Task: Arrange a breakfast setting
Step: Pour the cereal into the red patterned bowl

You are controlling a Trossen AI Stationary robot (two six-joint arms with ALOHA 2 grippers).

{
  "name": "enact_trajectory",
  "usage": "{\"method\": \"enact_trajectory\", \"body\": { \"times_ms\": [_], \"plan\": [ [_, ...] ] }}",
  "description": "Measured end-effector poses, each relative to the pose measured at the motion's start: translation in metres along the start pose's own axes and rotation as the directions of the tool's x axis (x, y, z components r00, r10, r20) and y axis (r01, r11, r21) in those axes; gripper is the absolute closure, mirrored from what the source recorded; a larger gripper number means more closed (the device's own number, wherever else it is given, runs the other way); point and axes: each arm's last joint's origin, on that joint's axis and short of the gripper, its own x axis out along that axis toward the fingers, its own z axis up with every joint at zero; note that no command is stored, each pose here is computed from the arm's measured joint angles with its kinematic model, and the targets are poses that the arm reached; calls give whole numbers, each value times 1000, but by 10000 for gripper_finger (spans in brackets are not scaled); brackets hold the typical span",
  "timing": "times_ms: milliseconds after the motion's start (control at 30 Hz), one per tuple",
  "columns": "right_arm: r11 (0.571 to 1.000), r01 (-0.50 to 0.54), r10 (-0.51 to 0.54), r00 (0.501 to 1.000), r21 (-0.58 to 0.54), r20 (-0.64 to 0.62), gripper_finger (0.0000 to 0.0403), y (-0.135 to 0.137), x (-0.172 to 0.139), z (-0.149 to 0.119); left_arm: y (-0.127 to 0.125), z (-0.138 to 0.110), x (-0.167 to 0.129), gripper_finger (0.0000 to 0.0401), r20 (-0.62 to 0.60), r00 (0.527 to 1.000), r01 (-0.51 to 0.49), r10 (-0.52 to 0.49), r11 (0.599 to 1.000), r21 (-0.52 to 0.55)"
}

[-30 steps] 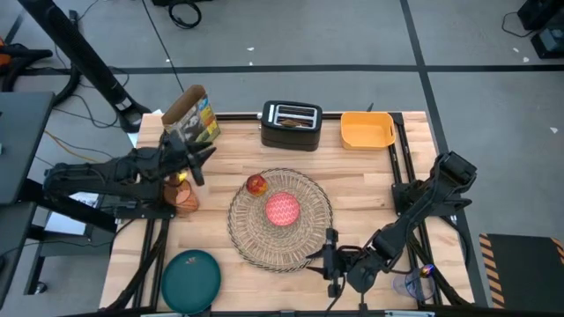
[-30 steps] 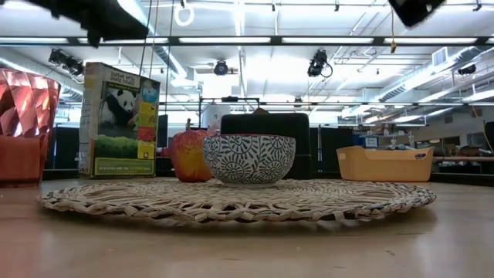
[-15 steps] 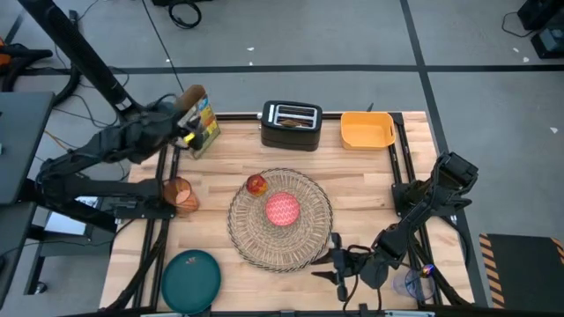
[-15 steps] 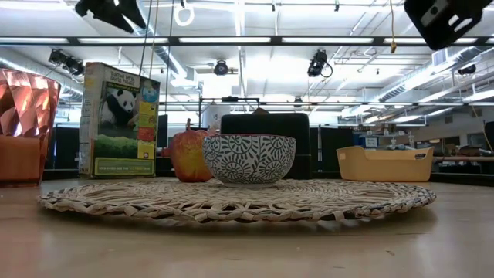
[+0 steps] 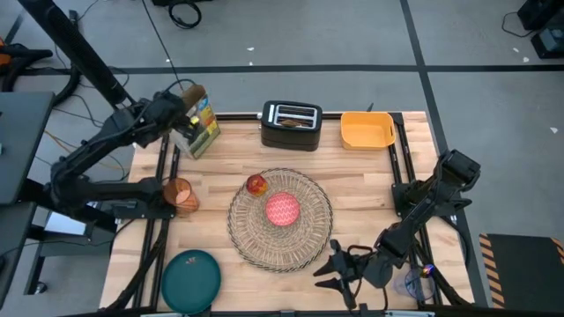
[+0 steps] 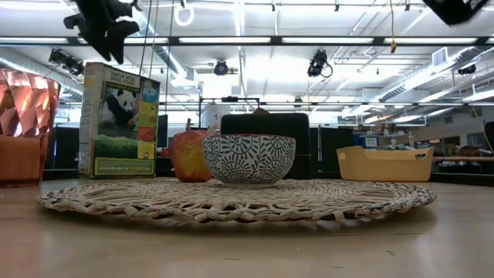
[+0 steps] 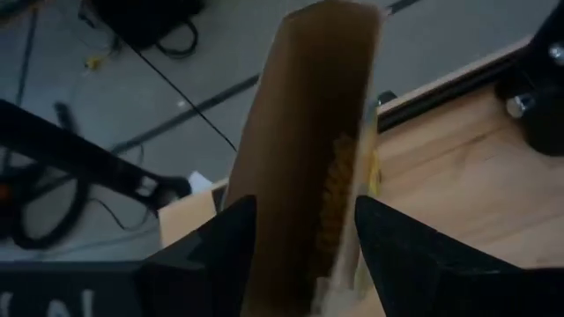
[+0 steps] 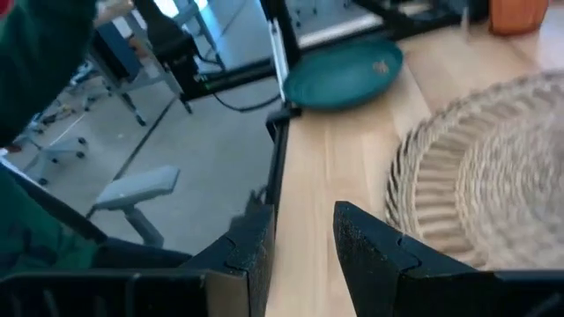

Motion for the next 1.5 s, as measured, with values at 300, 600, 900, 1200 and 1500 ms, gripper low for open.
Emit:
{"method": "enact_trajectory", "body": {
  "times_ms": [300, 600, 900, 1200, 1500],
  "plan": [
    [997, 28, -26, 999, -66, 37, 274, -8, 7, 15, 2, -9, 19, 198, -108, 989, 99, -100, 995, -15],
    [993, 57, -52, 997, -105, 53, 274, -17, 12, 20, -9, -30, 41, 233, -210, 969, 129, -133, 991, -35],
    [968, 83, -64, 994, -236, 87, 274, -23, 16, 27, -15, -30, 50, 389, -221, 965, 143, -138, 990, 4],
    [948, 173, -140, 980, -267, 140, 272, -40, 24, 39, -11, -9, 27, 396, -142, 969, 207, -201, 978, 31],
    [937, 290, -255, 948, -193, 188, 233, -78, 37, 59, 8, 20, -53, 397, -9, 933, 359, -359, 933, 10]
  ]
}}
